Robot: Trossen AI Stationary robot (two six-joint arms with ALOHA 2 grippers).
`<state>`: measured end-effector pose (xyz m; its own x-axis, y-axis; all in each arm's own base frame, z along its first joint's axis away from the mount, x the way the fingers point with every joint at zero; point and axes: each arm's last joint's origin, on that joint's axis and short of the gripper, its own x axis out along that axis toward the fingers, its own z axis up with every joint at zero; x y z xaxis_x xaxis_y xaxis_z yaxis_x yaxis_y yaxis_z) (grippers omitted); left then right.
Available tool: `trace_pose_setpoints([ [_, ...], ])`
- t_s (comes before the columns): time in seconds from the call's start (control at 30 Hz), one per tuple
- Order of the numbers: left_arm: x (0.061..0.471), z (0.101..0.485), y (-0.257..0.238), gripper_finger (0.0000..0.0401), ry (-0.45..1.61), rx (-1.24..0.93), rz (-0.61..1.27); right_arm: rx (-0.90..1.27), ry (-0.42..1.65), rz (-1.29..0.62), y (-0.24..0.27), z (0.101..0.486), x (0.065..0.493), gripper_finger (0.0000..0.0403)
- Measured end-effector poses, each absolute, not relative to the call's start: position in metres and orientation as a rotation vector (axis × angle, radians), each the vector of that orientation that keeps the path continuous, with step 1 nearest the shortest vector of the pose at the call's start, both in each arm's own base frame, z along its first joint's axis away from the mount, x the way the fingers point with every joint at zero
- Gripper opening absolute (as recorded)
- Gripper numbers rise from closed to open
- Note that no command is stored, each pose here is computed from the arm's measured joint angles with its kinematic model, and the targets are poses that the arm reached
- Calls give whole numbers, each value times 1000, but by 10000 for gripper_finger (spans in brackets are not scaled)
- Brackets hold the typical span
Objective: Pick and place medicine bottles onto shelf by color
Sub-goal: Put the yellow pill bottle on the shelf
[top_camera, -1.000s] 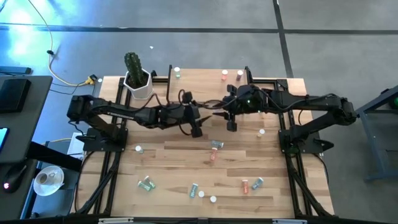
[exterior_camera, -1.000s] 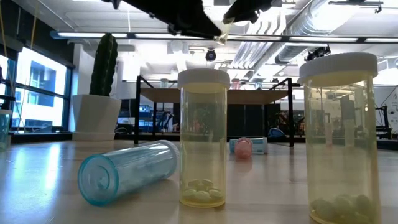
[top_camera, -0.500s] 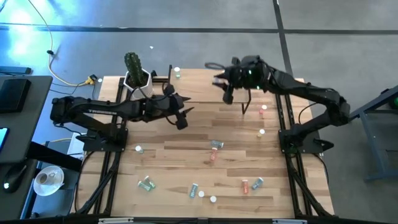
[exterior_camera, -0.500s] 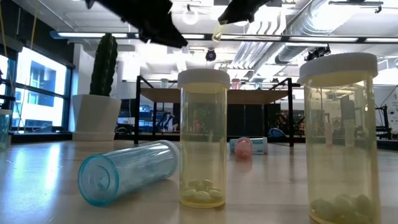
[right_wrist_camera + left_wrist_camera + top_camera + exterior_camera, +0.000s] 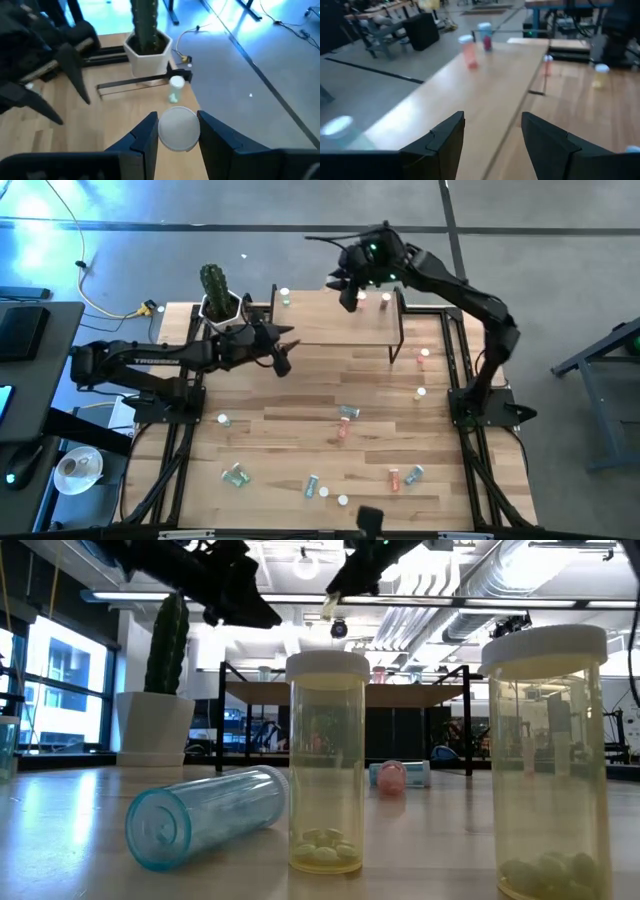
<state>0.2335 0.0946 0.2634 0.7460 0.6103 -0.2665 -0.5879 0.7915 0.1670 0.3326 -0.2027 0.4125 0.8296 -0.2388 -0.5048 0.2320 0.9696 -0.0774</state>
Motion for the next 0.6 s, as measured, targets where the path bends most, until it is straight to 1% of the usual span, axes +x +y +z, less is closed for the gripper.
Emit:
trace_pose_setpoints([
  [0.2, 222, 274, 103, 186, 270, 69, 709, 9, 597, -261, -228, 395, 354, 106],
  [0.4, 219, 268, 110, 186, 332, 64, 750, 41, 657, -269, -249, 369, 369, 106],
  [0.6, 217, 268, 113, 186, 334, 65, 783, 76, 707, -269, -260, 344, 379, 106],
])
